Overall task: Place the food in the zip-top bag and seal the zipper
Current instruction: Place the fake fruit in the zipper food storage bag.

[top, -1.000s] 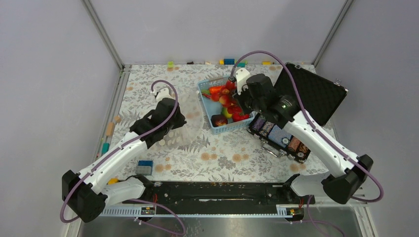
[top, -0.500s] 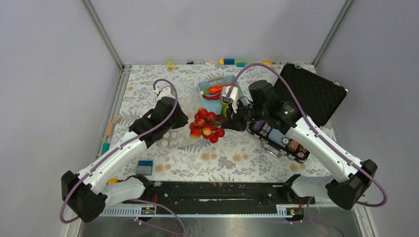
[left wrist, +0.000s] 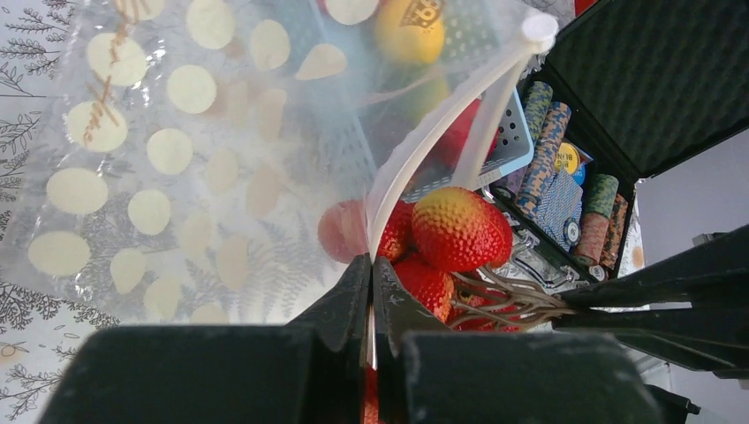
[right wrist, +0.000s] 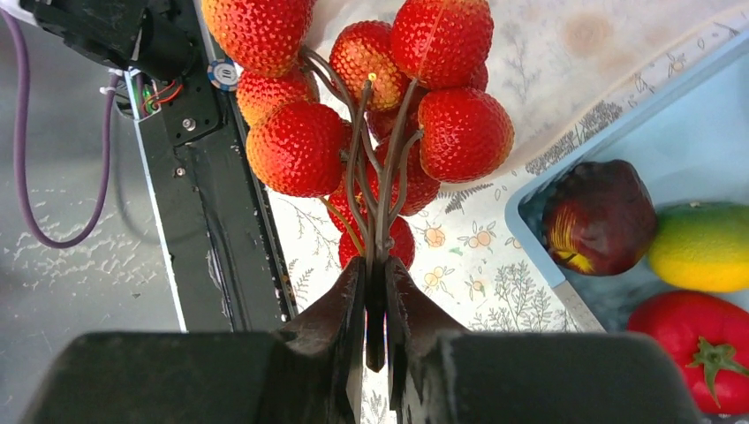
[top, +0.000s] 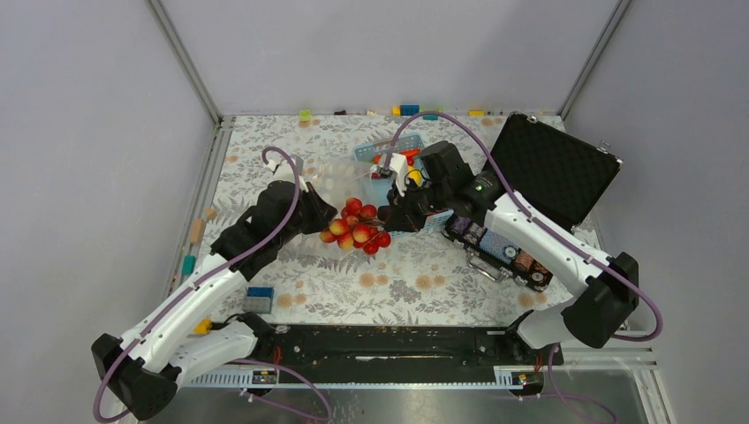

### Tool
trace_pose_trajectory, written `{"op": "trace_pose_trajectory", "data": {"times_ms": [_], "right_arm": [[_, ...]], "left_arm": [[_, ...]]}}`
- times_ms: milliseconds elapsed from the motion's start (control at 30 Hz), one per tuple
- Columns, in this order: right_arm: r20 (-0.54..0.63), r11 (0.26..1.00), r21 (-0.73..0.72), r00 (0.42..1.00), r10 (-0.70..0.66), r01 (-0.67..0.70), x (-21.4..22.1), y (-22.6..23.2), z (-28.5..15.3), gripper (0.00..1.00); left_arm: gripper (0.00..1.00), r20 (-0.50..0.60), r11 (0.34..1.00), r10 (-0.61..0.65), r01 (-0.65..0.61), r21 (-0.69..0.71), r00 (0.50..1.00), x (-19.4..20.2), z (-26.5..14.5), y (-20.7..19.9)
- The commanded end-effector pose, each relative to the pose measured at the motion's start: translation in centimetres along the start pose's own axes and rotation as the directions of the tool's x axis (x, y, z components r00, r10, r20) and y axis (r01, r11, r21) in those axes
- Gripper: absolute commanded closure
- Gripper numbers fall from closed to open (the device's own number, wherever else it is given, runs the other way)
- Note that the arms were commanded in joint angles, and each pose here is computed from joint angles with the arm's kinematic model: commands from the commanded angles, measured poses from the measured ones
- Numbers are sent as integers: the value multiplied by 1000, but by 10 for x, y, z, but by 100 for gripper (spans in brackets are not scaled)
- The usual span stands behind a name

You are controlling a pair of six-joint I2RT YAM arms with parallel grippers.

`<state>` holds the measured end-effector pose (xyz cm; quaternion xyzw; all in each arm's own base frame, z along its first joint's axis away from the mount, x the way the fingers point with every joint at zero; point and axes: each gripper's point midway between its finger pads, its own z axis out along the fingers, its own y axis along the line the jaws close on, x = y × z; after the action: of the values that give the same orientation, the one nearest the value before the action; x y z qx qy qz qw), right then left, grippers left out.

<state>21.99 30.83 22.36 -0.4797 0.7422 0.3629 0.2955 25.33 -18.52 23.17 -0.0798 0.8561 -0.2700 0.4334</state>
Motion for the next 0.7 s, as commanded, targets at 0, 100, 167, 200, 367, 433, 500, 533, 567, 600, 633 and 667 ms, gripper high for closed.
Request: {"op": "trace_pose_trajectory", "data": {"times_ms": [0, 100, 167, 200, 367, 433, 500, 533, 567, 600, 633, 667], "right_arm": [[4, 995, 88, 999, 47, -47, -11, -10, -6, 100], [-3, 981, 148, 992, 128, -126, -8, -20, -8, 100], [-1, 964, 187, 982, 190, -187, -6, -28, -9, 100], [-1, 954, 209, 976, 220, -215, -4, -33, -9, 100], [1, 919, 256, 950, 312, -301, 1, -45, -7, 100], [10, 911, 258, 944, 331, -322, 1, -46, -8, 100], [33, 897, 268, 934, 356, -351, 0, -49, -12, 100], [51, 891, 263, 928, 369, -369, -1, -50, -14, 100], [73, 889, 247, 922, 379, -385, -4, -50, -15, 100], [91, 889, 222, 917, 389, -399, -6, -48, -17, 100], [114, 892, 192, 912, 394, -409, -10, -45, -19, 100], [127, 895, 158, 908, 400, -417, -13, -41, -20, 100]], "left_arm": [[100, 44, 998, 23, -26, 64, 999, -12, -3, -13], [100, 46, 999, 29, -31, 39, 998, -12, -4, -8], [100, 49, 999, 34, -36, 36, 998, -12, -5, -6], [100, 49, 999, 37, -39, 38, 998, -11, -5, -6], [100, 52, 998, 52, -54, 42, 997, -12, -6, -7], [100, 52, 998, 54, -56, 37, 997, -12, -6, -5], [100, 53, 998, 57, -59, 28, 997, -12, -4, -4], [100, 52, 998, 58, -59, 23, 997, -12, -4, -2], [100, 51, 998, 58, -59, 17, 997, -11, -3, -1], [100, 48, 998, 60, -61, 14, 997, -10, -2, 0], [100, 42, 998, 58, -59, 8, 997, -9, 0, 1], [100, 35, 998, 59, -59, 5, 998, -7, 2, 1]]}}
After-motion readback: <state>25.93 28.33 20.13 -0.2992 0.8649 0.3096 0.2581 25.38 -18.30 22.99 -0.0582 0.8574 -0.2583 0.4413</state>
